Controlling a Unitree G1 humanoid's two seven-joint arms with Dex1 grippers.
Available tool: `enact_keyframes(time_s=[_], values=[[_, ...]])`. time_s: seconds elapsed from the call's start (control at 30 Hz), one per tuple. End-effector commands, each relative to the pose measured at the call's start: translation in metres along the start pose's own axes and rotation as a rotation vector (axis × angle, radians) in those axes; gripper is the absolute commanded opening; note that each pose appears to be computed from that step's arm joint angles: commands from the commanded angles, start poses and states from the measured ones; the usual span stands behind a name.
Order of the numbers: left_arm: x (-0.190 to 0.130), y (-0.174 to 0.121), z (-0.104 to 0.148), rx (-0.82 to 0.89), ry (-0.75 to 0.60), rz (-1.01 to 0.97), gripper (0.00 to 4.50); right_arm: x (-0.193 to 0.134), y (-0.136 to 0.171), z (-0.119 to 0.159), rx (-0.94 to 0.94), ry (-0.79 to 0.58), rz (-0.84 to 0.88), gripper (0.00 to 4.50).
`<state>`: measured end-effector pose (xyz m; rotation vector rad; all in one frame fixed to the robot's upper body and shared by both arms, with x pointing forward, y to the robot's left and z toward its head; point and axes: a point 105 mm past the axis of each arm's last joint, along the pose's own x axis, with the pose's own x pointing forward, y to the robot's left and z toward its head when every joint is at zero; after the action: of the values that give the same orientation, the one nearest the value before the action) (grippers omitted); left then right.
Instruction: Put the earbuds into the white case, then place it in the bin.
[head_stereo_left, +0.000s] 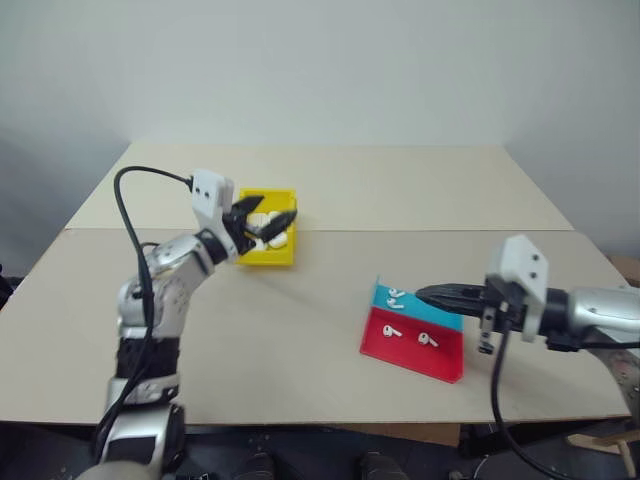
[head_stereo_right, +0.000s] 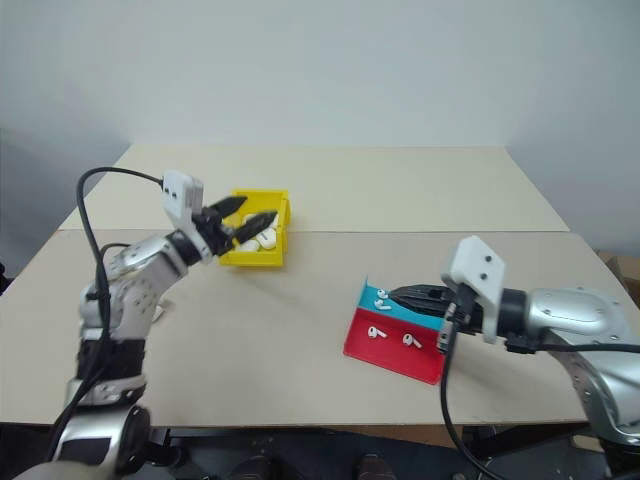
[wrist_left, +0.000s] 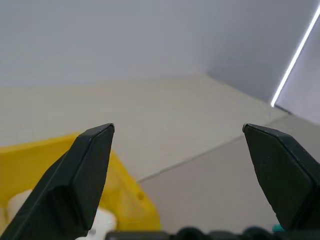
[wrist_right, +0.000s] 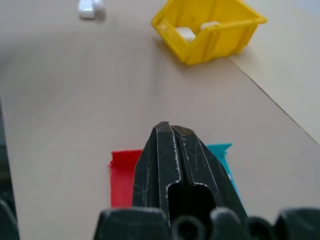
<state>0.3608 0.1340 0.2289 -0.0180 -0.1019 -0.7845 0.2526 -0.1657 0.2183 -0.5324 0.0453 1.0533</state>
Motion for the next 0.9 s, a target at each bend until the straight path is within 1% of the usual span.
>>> enact_keyframes(time_s=[0.03, 0.13, 0.17, 0.27, 0.37, 0.47, 0.63, 0.9], values=[[-0.021, -0.033, 0.020, 0.100, -0.003, -0.162, 4.47, -0.019, -0.004, 0.009, -0.204, 0.003, -0.008, 0.00], [-0.058, -0.048, 0.016, 0.162, 0.062, -0.240, 4.47, -0.032, -0.002, 0.000, -0.243, 0.016, 0.011, 0.00], [-0.066, -0.049, 0.012, 0.155, 0.101, -0.237, 4.47, -0.035, -0.001, -0.001, -0.253, 0.015, 0.019, 0.00], [-0.088, -0.049, -0.002, 0.209, 0.225, -0.214, 4.47, -0.044, 0.000, -0.008, -0.244, 0.033, 0.023, 0.00], [-0.112, -0.055, -0.013, 0.225, 0.296, -0.222, 4.47, -0.061, -0.004, -0.018, -0.238, 0.089, 0.017, 0.00], [-0.134, -0.060, -0.018, 0.226, 0.347, -0.233, 4.47, -0.077, -0.008, -0.025, -0.251, 0.139, 0.012, 0.00], [-0.155, -0.051, -0.020, 0.241, 0.439, -0.159, 4.47, -0.083, -0.021, -0.030, -0.263, 0.184, -0.028, 0.00], [-0.164, -0.050, -0.020, 0.234, 0.460, -0.123, 4.47, -0.078, -0.022, -0.030, -0.269, 0.182, -0.015, 0.00]])
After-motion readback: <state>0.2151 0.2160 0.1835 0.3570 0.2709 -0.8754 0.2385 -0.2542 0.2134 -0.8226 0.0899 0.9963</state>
